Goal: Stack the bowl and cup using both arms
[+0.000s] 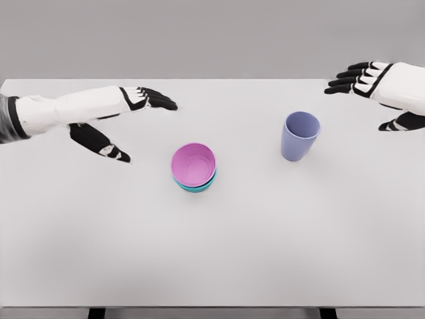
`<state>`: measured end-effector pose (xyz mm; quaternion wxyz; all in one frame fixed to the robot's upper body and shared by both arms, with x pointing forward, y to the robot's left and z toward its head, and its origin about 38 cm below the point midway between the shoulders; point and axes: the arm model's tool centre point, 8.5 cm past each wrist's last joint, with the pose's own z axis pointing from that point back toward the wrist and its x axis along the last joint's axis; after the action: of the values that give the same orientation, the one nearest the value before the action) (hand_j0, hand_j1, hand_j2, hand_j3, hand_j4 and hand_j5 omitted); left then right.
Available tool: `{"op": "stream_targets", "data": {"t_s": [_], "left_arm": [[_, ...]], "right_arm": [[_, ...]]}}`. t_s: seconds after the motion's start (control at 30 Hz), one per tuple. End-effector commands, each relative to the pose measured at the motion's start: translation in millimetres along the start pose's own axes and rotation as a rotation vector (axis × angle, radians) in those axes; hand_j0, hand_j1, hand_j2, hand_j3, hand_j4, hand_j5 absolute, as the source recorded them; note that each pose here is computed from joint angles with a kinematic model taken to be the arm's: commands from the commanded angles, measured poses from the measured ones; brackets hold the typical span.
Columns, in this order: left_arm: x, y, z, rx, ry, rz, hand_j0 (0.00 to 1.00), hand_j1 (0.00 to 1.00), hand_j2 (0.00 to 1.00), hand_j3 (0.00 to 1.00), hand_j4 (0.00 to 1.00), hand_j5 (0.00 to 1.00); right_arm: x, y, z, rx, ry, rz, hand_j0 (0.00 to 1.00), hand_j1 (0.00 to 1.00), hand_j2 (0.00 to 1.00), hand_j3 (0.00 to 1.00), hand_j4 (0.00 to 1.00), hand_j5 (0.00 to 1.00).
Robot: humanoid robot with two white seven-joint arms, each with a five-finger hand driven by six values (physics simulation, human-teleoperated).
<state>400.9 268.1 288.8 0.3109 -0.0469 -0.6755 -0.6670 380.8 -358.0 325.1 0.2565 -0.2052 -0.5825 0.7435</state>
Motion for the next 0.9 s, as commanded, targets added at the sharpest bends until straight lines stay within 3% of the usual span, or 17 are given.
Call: {"op": "stream_targets", "data": {"t_s": [0.0, 0.1, 0.2, 0.27, 0.33, 0.4, 0.47, 0.57, 0.77, 0.87], "left_arm": [[-15.5, 22.3, 35.7, 0.134, 0.017, 0.139, 1.0, 1.0, 1.0, 1.0, 1.0, 1.0], [-37.9, 3.5, 57.8, 0.164, 0.093, 0.207, 1.0, 1.0, 1.0, 1.0, 1.0, 1.0], [-41.5, 3.2, 78.1, 0.243, 0.119, 0.217, 1.0, 1.0, 1.0, 1.0, 1.0, 1.0], [-43.2, -4.4, 83.1, 0.271, 0.12, 0.234, 1.0, 1.0, 1.0, 1.0, 1.0, 1.0], [-43.8, -6.6, 82.2, 0.27, 0.12, 0.238, 1.0, 1.0, 1.0, 1.0, 1.0, 1.0], [-44.6, -6.4, 83.4, 0.27, 0.126, 0.236, 1.0, 1.0, 1.0, 1.0, 1.0, 1.0], [-45.4, -7.9, 83.1, 0.267, 0.128, 0.238, 1.0, 1.0, 1.0, 1.0, 1.0, 1.0], [-49.6, -11.3, 86.1, 0.269, 0.143, 0.251, 1.0, 1.0, 1.0, 1.0, 1.0, 1.0], [-52.0, -13.5, 85.8, 0.275, 0.144, 0.258, 1.0, 1.0, 1.0, 1.0, 1.0, 1.0], [-52.6, -14.5, 84.3, 0.277, 0.142, 0.261, 1.0, 1.0, 1.0, 1.0, 1.0, 1.0]], "right_arm": [[-4.4, -10.8, 11.2, -0.017, 0.029, 0.016, 1.0, 1.0, 1.0, 1.0, 1.0, 1.0], [2.4, -21.6, 19.8, -0.041, 0.033, 0.05, 1.0, 1.0, 1.0, 1.0, 1.0, 1.0], [0.0, -32.2, 24.8, -0.051, 0.044, 0.069, 1.0, 1.0, 1.0, 1.0, 1.0, 1.0], [-9.8, -47.1, 35.6, -0.007, 0.091, 0.119, 1.0, 1.0, 1.0, 1.0, 1.0, 1.0], [-8.6, -40.7, 29.1, 0.029, 0.084, 0.13, 1.0, 1.0, 1.0, 1.0, 1.0, 1.0], [-13.0, -26.1, -6.8, 0.055, 0.084, 0.173, 1.0, 1.0, 1.0, 1.0, 1.0, 1.0], [-22.8, -8.8, -38.1, 0.09, 0.055, 0.12, 1.0, 1.0, 1.0, 1.0, 1.0, 1.0], [-24.7, -1.7, -67.3, 0.115, 0.016, 0.092, 1.0, 1.0, 1.0, 1.0, 1.0, 1.0], [-13.5, 11.5, -99.6, 0.175, -0.052, 0.092, 1.0, 1.0, 1.0, 1.0, 1.0, 1.0], [-15.0, 20.1, -107.3, 0.199, -0.048, 0.091, 1.0, 1.0, 1.0, 1.0, 1.0, 1.0]]}}
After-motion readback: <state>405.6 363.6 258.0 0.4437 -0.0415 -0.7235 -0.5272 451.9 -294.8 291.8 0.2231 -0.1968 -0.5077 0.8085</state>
